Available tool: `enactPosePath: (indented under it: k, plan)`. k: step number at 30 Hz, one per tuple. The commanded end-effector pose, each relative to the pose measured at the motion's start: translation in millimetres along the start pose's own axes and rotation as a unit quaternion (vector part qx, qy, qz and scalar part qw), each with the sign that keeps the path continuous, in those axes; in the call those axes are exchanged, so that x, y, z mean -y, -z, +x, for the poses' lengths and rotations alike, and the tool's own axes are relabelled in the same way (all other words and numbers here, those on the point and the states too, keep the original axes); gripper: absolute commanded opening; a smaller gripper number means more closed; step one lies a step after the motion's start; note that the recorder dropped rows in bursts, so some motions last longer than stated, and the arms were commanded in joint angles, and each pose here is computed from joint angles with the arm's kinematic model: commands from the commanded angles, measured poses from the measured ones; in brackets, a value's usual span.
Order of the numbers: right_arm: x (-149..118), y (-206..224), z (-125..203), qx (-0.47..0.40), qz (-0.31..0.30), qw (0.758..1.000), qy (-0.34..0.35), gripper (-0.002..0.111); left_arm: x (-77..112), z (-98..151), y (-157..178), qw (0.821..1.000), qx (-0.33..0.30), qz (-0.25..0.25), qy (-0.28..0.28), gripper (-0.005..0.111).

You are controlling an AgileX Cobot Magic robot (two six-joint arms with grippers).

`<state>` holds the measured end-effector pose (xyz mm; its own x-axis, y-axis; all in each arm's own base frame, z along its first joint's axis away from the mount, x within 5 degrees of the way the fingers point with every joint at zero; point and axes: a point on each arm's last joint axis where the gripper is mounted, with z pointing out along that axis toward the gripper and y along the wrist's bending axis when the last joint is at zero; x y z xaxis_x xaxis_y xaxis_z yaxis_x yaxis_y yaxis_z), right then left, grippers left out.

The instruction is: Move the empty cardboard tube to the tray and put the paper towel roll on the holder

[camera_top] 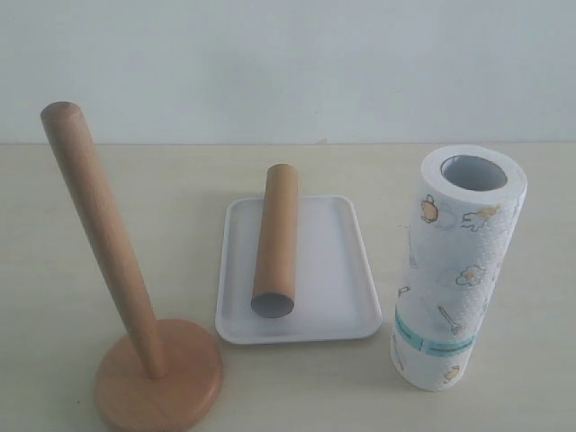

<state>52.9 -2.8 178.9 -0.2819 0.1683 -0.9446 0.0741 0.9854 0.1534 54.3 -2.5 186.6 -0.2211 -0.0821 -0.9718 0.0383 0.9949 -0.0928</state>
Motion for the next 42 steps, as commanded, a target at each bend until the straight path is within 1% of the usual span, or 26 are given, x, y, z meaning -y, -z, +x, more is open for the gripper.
enactPosePath:
  k: [1,8,11,13,17,19,22,27,31,33,34,36,39,42]
  plan:
    - [0,0,-1,0.006,0.000,1.000,0.004,0.004,0.5,0,0,1.000,0.007,0.004,0.006,0.004]
    - [0,0,-1,0.007,0.000,1.000,0.004,0.004,0.5,0,0,1.000,0.007,0.004,0.006,0.004]
    - [-1,1,-4,0.011,-0.006,1.000,-0.009,0.004,0.5,0,0,1.000,0.007,0.004,0.006,0.004]
    - [-4,6,-16,0.037,-0.017,0.999,-0.023,0.004,0.5,0,0,1.000,0.007,0.004,0.006,0.004]
    - [-11,19,-49,0.124,-0.048,0.990,-0.056,0.004,0.5,0,0,1.000,0.007,0.004,0.006,0.004]
    - [-14,25,-60,0.149,-0.059,0.984,-0.074,0.004,0.5,0,0,1.000,0.007,0.004,0.006,0.004]
    - [-16,33,-75,0.190,-0.070,0.976,-0.079,0.004,0.5,0,0,1.000,0.007,0.004,0.006,0.004]
    - [-17,41,-89,0.268,-0.087,0.956,-0.080,0.004,0.5,0,0,1.000,0.007,0.004,0.006,0.004]
    - [-18,48,-99,0.332,-0.100,0.934,-0.080,0.004,0.5,0,0,1.000,0.007,0.004,0.006,0.004]
    - [-19,54,-104,0.371,-0.108,0.919,-0.081,0.004,0.5,0,0,1.000,0.007,0.004,0.006,0.004]
    - [-19,59,-110,0.408,-0.120,0.901,-0.090,0.004,0.5,0,0,1.000,0.007,0.004,0.006,0.004]
    - [-20,68,-117,0.450,-0.136,0.877,-0.100,0.004,0.5,0,0,1.000,0.007,0.004,0.006,0.004]
    - [-23,83,-133,0.461,-0.138,0.872,-0.091,0.004,0.5,0,0,1.000,0.007,0.004,0.006,0.004]
    - [-27,95,-156,0.469,-0.136,0.869,-0.077,0.004,0.5,0,0,1.000,0.007,0.004,0.006,0.004]
